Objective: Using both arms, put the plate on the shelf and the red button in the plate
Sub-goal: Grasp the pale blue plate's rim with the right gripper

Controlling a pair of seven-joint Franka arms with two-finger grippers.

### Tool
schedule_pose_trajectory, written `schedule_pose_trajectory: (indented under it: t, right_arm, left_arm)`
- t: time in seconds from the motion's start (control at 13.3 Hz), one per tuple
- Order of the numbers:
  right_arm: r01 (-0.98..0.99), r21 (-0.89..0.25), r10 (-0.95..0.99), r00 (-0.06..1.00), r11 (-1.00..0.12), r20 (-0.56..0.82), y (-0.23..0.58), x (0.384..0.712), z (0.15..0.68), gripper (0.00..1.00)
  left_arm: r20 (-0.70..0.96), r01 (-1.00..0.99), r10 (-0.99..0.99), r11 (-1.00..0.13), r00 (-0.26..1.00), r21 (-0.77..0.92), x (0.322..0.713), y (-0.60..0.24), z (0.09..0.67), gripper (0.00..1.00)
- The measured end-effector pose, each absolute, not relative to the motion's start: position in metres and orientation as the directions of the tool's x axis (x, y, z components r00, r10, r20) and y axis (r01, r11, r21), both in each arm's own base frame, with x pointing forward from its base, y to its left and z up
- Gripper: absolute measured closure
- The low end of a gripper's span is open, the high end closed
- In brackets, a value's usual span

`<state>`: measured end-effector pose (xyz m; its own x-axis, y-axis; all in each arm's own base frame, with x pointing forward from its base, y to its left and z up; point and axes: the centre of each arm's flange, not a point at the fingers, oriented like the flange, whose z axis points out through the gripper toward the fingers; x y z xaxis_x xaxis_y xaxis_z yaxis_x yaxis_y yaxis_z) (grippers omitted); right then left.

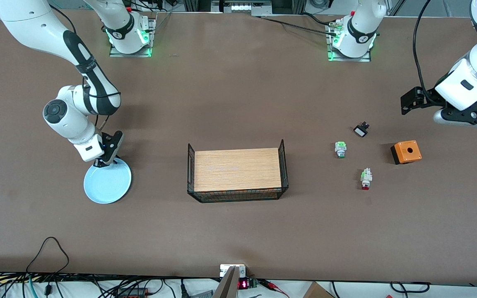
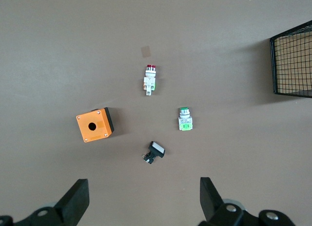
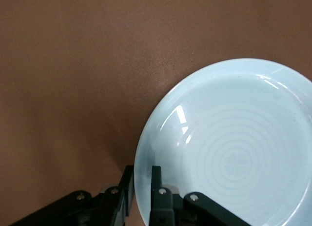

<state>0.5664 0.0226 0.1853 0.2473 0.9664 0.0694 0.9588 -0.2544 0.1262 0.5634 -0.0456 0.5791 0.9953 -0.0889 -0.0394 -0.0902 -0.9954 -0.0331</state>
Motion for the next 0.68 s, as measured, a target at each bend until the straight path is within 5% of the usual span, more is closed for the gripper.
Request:
schedule_pose_trajectory:
  t: [0.15,0.68]
  right_arm:
    - [0.958,0.135,0.967,0.243,-0.251,0.072,0.023,0.568,0.188,0.97]
    - [0.953,0.167,0.967,0.241,-0.252,0.079,0.023,0.575,0.202,0.98]
  left_arm:
    - [-0.039,-0.09,-0.089,-0.995,0.995,-0.033,0.563,-0.046,0.579,0.0]
    - [-0.039,-0.09,-0.089,-0.995,0.995,-0.033,0.563,-0.046,0.579,0.0]
